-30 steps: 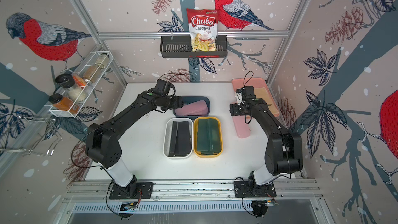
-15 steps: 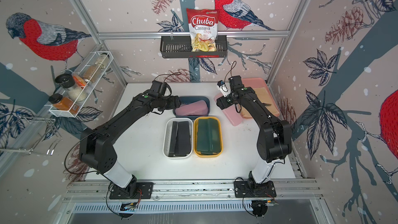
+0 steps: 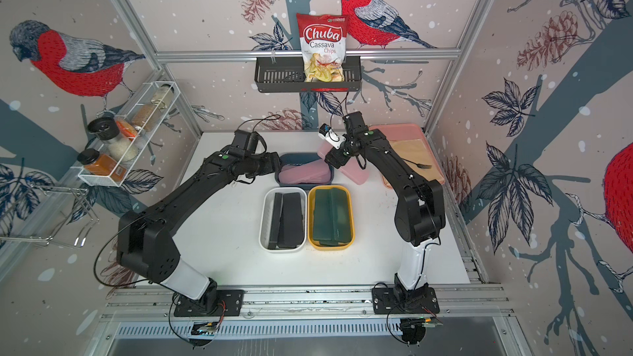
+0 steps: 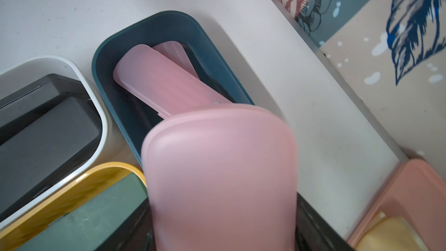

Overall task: Place the pencil cases by color into the storage box
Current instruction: Pick up the pencil case from the center of the board, then place the pencil case at the storage box.

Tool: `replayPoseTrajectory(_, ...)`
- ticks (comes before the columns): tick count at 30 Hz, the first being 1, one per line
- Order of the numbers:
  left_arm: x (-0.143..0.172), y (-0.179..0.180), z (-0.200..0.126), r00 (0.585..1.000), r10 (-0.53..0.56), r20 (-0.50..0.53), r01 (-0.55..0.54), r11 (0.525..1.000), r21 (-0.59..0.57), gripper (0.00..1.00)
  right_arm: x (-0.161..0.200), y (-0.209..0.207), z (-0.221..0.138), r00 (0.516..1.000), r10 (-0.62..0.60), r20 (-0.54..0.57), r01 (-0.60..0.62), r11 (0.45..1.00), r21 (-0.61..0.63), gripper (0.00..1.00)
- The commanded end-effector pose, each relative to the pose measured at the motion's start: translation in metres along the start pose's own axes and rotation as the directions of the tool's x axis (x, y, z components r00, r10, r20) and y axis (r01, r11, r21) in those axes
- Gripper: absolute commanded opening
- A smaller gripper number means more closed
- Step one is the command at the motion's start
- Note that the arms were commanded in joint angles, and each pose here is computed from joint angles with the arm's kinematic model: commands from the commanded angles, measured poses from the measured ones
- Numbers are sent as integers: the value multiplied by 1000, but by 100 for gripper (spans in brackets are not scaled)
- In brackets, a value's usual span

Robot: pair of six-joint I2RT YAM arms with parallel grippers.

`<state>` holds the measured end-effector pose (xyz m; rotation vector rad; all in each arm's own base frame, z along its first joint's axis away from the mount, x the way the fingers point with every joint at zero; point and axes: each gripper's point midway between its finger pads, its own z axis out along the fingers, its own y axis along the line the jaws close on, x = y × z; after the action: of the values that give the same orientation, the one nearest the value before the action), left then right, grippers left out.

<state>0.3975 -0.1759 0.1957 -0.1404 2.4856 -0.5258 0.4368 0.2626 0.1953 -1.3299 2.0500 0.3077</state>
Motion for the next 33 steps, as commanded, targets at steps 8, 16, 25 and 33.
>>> replayPoseTrajectory(8, -13, 12, -16, 997, -47, 68, 47, 999, 2, 84, -45, 22, 27, 980, -177, 89, 184, 979, -89, 54)
replayPoseTrajectory(16, -14, 23, -25, 994, -66, 92, 68, 998, -14, 84, -72, 44, 49, 960, -234, 156, 256, 957, -139, 54)
replayPoseTrajectory(25, -14, 30, -34, 991, -70, 110, 74, 997, -26, 84, -82, 61, 74, 951, -252, 178, 283, 942, -178, 54)
replayPoseTrajectory(33, -14, 37, -42, 988, -70, 137, 75, 997, -33, 84, -79, 67, 97, 955, -245, 169, 276, 942, -192, 54)
